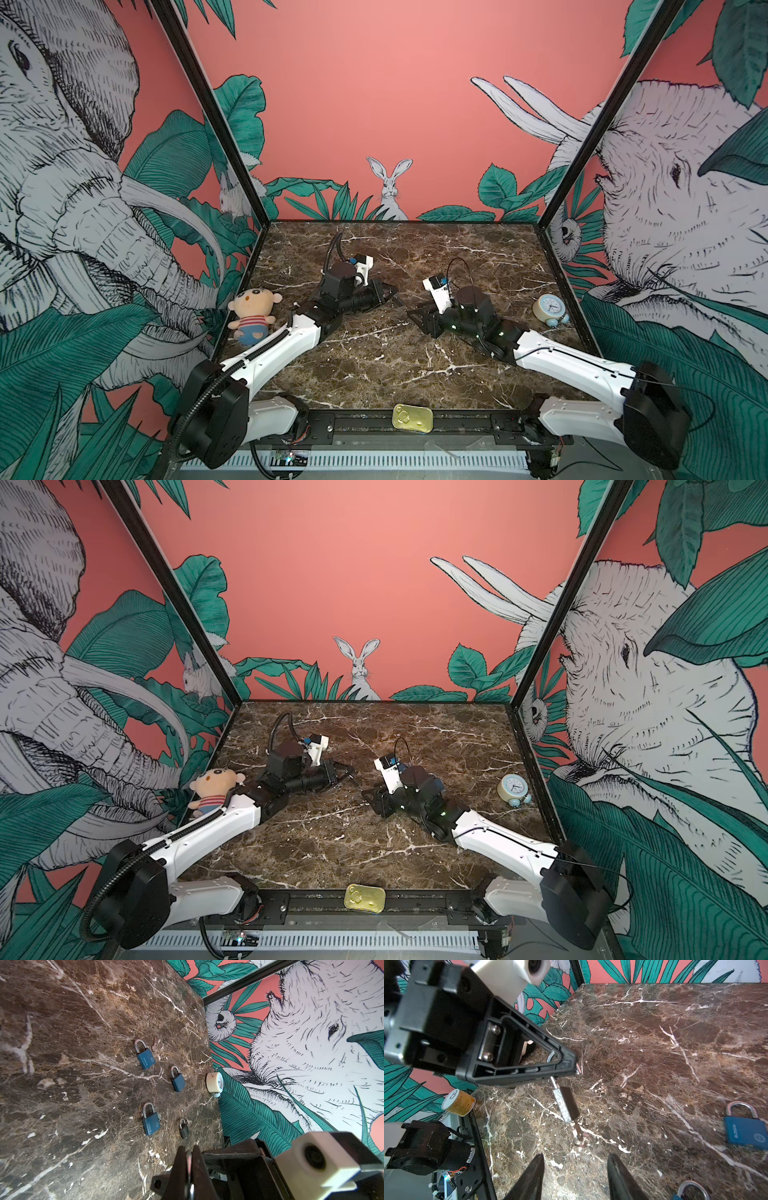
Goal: Lock with the key
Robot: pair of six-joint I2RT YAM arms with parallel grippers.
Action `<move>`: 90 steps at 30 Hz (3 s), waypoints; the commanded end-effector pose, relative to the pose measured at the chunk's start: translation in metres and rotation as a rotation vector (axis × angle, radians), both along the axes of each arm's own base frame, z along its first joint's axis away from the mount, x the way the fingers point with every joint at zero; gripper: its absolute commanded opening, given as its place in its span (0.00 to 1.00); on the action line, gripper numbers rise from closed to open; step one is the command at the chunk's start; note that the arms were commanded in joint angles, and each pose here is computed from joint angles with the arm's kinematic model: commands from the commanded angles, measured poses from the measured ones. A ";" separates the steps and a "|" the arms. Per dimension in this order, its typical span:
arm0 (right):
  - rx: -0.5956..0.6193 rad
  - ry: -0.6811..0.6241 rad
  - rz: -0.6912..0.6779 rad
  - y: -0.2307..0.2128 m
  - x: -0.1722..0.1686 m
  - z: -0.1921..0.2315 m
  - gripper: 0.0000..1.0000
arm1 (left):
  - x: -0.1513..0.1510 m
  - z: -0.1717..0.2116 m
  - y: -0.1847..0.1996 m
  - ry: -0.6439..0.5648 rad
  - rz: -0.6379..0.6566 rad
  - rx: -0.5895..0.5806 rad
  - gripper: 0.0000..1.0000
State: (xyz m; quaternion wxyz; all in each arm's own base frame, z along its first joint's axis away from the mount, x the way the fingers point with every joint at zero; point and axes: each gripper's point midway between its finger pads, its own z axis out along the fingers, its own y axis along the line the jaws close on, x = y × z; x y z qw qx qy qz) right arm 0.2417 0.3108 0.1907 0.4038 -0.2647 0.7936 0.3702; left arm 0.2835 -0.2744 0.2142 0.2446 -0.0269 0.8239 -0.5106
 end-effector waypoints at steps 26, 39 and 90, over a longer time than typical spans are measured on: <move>0.045 -0.108 0.077 0.037 0.024 0.031 0.24 | 0.002 0.052 -0.011 -0.073 -0.021 -0.088 0.00; 0.051 -0.117 0.077 0.038 0.025 0.039 0.34 | -0.001 0.043 -0.009 -0.057 -0.021 -0.086 0.00; -0.073 -0.065 0.108 0.018 0.006 0.022 0.00 | 0.007 0.059 0.034 -0.157 0.074 0.087 0.39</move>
